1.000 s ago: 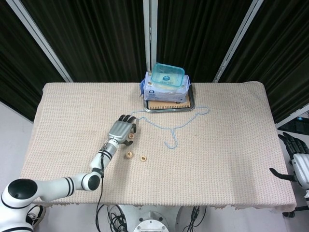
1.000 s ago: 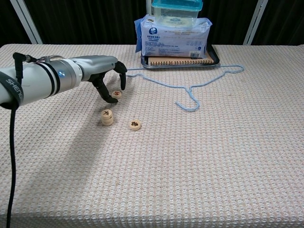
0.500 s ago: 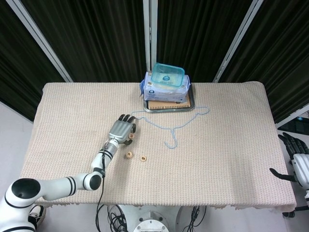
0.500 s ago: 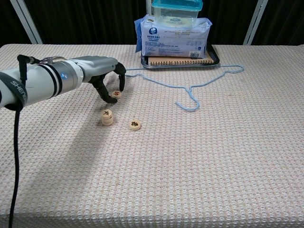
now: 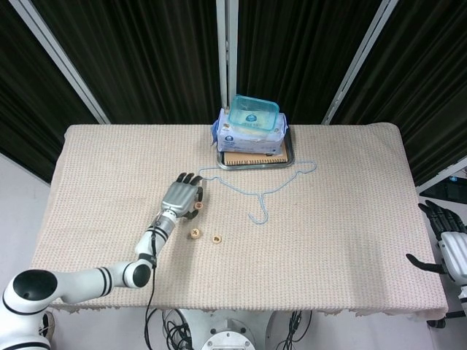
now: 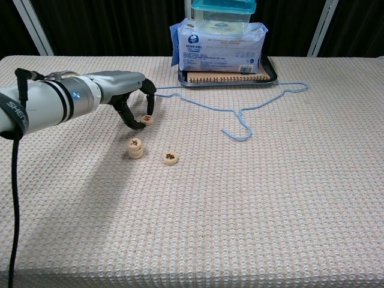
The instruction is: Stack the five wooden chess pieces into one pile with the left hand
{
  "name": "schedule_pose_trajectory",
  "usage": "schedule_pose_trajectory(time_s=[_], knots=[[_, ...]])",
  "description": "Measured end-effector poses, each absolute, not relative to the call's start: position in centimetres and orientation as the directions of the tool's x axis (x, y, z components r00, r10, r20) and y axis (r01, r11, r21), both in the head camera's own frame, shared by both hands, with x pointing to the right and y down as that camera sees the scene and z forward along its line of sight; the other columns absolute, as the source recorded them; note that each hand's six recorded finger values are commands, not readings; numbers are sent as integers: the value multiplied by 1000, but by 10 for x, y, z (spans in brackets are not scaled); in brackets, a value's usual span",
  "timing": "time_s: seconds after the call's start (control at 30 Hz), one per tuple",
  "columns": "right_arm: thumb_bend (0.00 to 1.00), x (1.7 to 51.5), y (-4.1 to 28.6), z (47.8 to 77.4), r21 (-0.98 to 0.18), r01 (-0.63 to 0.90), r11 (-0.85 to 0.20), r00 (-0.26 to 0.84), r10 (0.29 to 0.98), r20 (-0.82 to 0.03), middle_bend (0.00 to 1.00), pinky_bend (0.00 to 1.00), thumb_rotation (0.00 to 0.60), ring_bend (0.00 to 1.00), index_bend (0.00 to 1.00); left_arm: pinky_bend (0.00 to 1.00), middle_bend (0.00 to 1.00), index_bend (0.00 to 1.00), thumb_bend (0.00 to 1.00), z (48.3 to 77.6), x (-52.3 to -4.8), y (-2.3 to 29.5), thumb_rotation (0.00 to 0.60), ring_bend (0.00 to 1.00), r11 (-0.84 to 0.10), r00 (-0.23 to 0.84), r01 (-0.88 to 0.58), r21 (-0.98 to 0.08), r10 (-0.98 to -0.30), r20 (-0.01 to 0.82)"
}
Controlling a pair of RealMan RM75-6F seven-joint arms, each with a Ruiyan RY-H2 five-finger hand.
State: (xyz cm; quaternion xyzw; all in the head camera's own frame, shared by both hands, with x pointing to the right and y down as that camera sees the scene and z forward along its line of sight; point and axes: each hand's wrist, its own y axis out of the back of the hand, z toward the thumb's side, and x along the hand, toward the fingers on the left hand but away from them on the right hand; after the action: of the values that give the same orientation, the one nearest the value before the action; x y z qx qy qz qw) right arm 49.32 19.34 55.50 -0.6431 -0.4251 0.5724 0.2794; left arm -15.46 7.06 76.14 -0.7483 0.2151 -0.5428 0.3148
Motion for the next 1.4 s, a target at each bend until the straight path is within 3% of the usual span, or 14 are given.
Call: schedule_pose_trajectory(time_s=[0.97,1.4], knots=[[108,495,193,555,-845,229,-484,-20,865,-501,0,0,600,0,0,0,88,492,284,763,-153,73,600,0,-719,316,2,-695,-659,683],[109,492,194,559,-840,219,-496,-12,860,-511,0,0,600,0,0,0,88,477,280,727,-155,75,600,0,-719,346,-55,-693,-665,662]])
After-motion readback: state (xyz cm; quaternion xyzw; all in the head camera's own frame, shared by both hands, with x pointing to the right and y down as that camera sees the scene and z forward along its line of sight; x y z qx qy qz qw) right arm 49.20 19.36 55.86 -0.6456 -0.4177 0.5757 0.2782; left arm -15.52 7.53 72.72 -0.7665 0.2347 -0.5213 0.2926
